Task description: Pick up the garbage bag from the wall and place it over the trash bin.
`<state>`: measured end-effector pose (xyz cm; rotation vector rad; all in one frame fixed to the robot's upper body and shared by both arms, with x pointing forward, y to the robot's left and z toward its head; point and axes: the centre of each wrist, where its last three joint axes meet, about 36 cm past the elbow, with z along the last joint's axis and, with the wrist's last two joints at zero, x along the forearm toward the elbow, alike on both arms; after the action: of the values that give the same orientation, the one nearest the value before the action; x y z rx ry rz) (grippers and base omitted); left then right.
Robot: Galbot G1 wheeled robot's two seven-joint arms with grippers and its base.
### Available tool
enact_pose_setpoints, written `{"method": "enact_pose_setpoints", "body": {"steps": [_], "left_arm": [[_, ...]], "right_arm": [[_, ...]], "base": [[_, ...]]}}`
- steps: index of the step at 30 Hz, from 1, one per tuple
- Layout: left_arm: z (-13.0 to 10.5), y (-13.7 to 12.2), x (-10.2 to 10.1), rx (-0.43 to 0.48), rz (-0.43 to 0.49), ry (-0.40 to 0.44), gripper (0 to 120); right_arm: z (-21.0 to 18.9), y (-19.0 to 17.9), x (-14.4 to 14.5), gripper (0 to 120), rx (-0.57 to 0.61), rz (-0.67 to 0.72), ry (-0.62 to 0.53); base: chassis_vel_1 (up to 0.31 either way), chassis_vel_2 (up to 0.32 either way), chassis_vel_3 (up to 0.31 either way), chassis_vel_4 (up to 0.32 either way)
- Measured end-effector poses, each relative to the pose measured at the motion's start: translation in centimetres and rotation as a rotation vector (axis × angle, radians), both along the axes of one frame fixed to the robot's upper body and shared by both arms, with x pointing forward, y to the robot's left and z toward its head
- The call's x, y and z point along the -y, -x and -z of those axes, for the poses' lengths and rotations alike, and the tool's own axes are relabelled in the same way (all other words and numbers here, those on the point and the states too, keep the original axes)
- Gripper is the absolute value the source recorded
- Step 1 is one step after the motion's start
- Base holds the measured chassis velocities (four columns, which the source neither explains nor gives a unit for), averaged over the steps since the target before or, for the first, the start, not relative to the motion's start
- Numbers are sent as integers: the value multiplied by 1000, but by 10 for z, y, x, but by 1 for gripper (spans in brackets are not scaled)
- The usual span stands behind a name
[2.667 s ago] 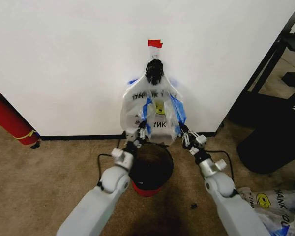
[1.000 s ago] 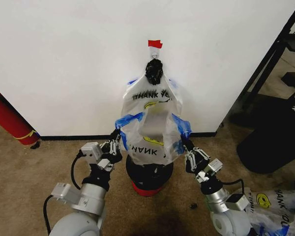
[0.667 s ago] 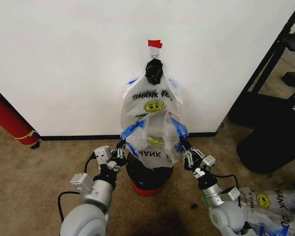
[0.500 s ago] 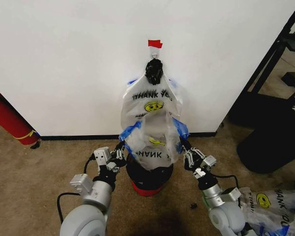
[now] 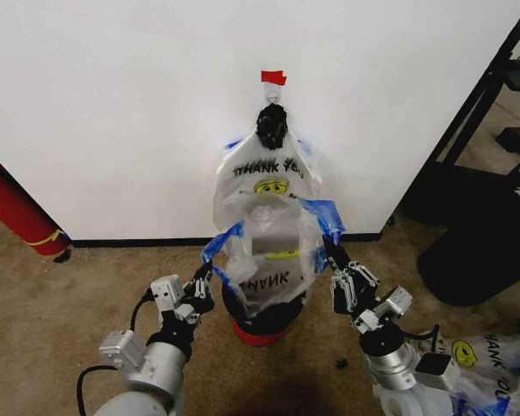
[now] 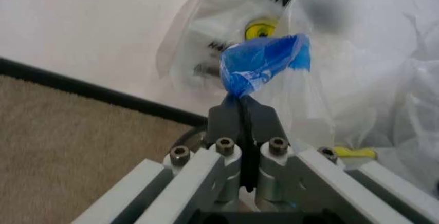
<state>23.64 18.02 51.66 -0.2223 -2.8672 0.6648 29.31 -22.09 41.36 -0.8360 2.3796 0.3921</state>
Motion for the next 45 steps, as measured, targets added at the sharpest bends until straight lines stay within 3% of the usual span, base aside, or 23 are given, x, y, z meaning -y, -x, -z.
{"method": "enact_pose_setpoints", "body": {"steps": [15, 23, 29, 33, 40, 45], "left_arm": [[-5, -5, -4, 82, -65, -62, 0], [-1, 0, -1, 62, -1, -114, 0], [11, 4, -6, 68, 35, -230, 0], [24, 13, -11, 68, 64, -367, 0], [59, 6, -23, 60, 25, -560, 0], [78, -2, -28, 44, 11, -625, 0]], "right_arm": [[56, -16, -7, 0, -75, 36, 57], [93, -6, 19, 0, -206, 63, 257], [109, 14, 39, 0, -272, 9, 363], [114, 30, 47, 0, -303, -39, 395], [121, 38, 57, 0, -313, -102, 378], [135, 37, 69, 0, -315, -162, 381]], "base": [[0, 0, 0, 0], [0, 0, 0, 0], [0, 0, 0, 0], [0, 0, 0, 0], [0, 0, 0, 0], [0, 0, 0, 0]]}}
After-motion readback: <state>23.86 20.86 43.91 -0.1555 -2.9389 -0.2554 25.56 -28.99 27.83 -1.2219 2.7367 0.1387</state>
